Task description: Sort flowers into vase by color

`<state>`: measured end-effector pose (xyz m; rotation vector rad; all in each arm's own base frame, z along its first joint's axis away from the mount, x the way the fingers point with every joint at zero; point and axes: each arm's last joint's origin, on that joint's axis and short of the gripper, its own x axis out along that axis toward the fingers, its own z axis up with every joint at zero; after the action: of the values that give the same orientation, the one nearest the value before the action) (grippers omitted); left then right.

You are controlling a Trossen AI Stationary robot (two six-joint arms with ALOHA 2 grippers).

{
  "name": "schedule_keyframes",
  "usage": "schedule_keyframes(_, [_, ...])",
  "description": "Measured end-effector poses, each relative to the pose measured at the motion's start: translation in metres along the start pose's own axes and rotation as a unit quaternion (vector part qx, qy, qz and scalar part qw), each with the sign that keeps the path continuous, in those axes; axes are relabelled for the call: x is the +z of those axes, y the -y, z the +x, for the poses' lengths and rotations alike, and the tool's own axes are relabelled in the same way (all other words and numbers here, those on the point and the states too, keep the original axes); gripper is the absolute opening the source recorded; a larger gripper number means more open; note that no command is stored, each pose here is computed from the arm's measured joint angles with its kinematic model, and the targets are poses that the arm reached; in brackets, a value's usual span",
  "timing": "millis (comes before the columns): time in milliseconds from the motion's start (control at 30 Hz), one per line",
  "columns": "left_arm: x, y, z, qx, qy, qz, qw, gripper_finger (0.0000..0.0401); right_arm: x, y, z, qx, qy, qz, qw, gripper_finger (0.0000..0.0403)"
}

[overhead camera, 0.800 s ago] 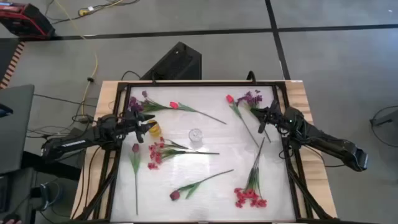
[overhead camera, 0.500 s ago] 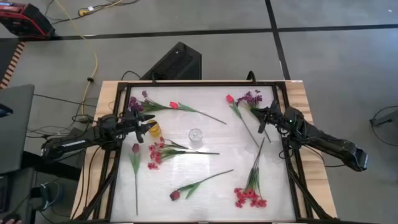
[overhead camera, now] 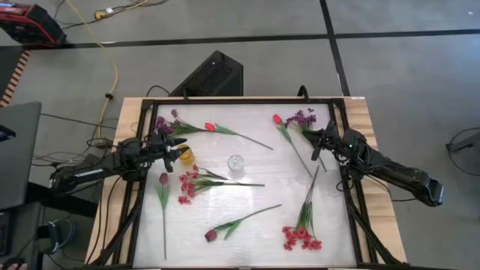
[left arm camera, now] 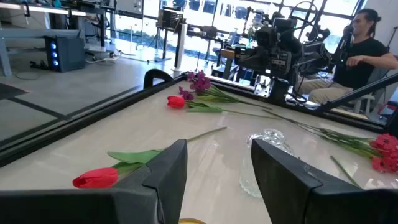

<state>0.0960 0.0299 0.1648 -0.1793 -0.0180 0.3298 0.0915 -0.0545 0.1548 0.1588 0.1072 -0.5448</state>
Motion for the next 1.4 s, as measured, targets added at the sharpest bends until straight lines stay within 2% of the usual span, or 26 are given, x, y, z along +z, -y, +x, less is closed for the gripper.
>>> schedule_keyframes(1400, [0.0000,0.0000,0.0000,0.000,0.000,0.000,1.000,0.0168,0.0001,0.0000,0.0000,0.000,0.000,0.000,1.000,0.0048])
